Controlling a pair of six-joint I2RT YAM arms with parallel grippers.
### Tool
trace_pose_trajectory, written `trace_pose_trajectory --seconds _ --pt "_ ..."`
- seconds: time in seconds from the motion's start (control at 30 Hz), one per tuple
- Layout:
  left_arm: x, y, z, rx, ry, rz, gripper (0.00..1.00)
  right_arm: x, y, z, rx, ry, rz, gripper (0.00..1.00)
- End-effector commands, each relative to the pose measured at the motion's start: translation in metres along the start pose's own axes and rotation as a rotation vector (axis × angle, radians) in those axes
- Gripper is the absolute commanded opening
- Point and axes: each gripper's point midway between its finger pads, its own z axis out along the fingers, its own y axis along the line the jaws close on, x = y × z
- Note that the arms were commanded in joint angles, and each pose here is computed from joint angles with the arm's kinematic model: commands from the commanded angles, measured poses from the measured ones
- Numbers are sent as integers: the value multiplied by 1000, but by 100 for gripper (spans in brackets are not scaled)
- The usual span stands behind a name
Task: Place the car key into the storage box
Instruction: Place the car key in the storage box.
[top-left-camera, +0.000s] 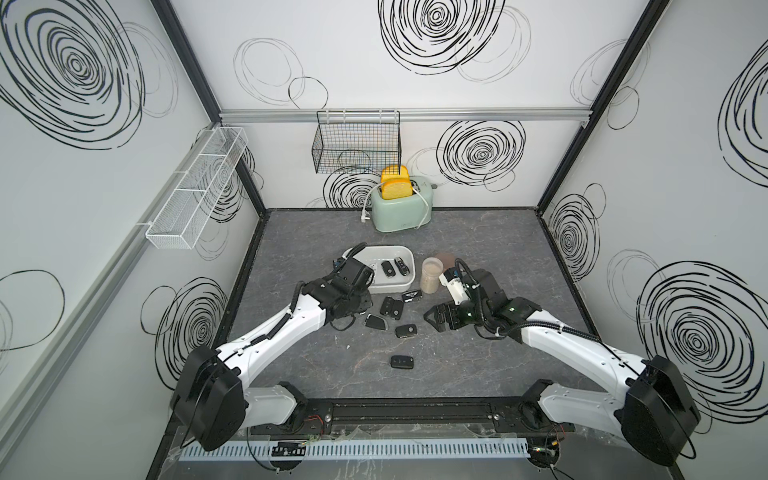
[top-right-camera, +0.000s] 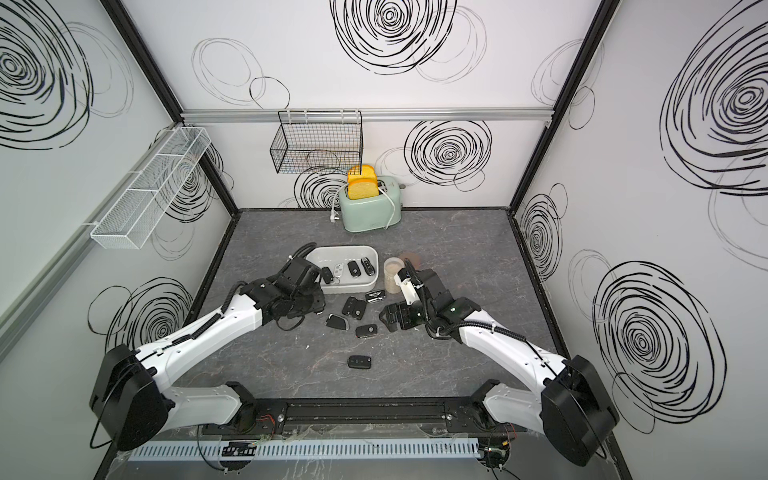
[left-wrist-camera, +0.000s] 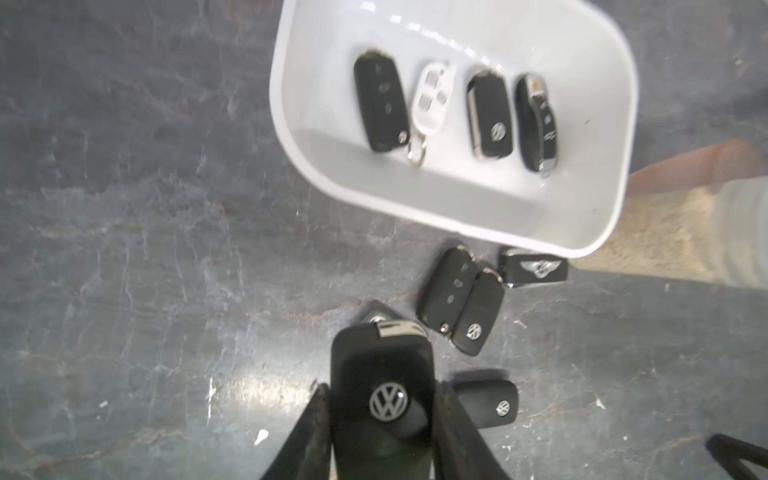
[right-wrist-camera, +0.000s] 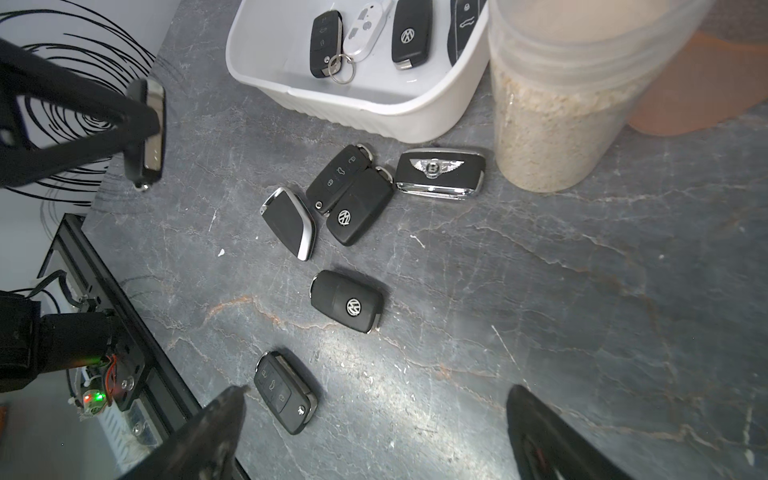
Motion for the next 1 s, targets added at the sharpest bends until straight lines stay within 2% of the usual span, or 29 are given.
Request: trace_pose_trajectory --seconds 0.0,0.23,0.47,0.67,0.97 --pt "-37 -20 -11 60 -69 81 33 -15 9 1 -36 -4 -2 99" --pt "-83 -50 0 118 -117 182 33 -34 14 11 -54 11 23 99" --pt "-93 -72 39 147 -68 280 33 -46 20 20 -73 34 31 99" --pt "-94 -71 76 128 -15 314 34 -48 20 20 -67 37 40 99" --pt "-106 -51 116 74 17 331 35 -40 16 14 -45 38 66 99"
